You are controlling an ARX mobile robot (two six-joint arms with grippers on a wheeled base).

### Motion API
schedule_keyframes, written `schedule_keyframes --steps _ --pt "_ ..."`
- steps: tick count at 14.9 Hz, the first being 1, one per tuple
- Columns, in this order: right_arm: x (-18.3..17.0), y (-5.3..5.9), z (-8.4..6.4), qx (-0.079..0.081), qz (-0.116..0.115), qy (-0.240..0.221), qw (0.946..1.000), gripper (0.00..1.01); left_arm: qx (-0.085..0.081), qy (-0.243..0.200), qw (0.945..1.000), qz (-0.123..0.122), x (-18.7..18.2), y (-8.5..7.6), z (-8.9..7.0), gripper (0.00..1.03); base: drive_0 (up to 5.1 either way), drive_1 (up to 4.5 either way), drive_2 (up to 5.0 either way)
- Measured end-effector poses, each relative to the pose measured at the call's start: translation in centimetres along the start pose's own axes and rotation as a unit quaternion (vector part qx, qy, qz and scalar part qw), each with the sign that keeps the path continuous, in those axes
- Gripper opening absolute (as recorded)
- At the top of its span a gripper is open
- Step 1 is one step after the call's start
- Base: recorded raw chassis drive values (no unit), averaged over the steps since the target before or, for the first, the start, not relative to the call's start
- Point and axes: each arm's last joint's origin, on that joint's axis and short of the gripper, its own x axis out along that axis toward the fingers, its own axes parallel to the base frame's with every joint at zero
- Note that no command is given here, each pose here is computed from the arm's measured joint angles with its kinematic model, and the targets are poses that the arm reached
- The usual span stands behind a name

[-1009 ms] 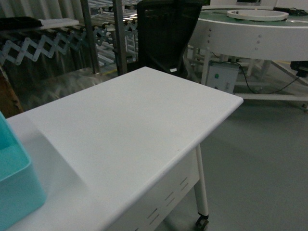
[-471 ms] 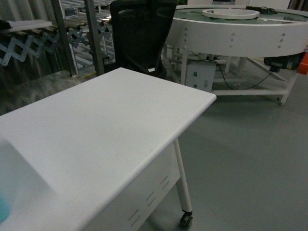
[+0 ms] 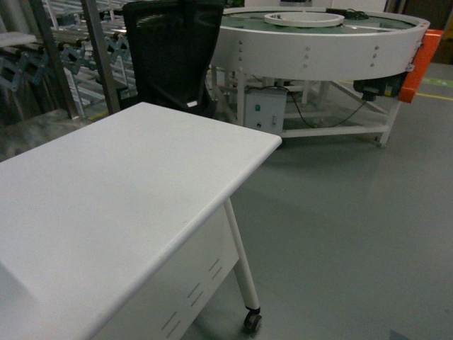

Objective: Pick red block from blue box to shelf

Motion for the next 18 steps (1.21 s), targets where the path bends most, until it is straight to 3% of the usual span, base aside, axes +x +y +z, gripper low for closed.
schedule_keyframes --steps 18 --pt "0.0 0.0 0.0 0.0 0.0 0.0 1.0 0.28 0.0 0.0 1.0 0.0 0.0 0.0 0.0 0.98 -1.6 -1.6 -1.6"
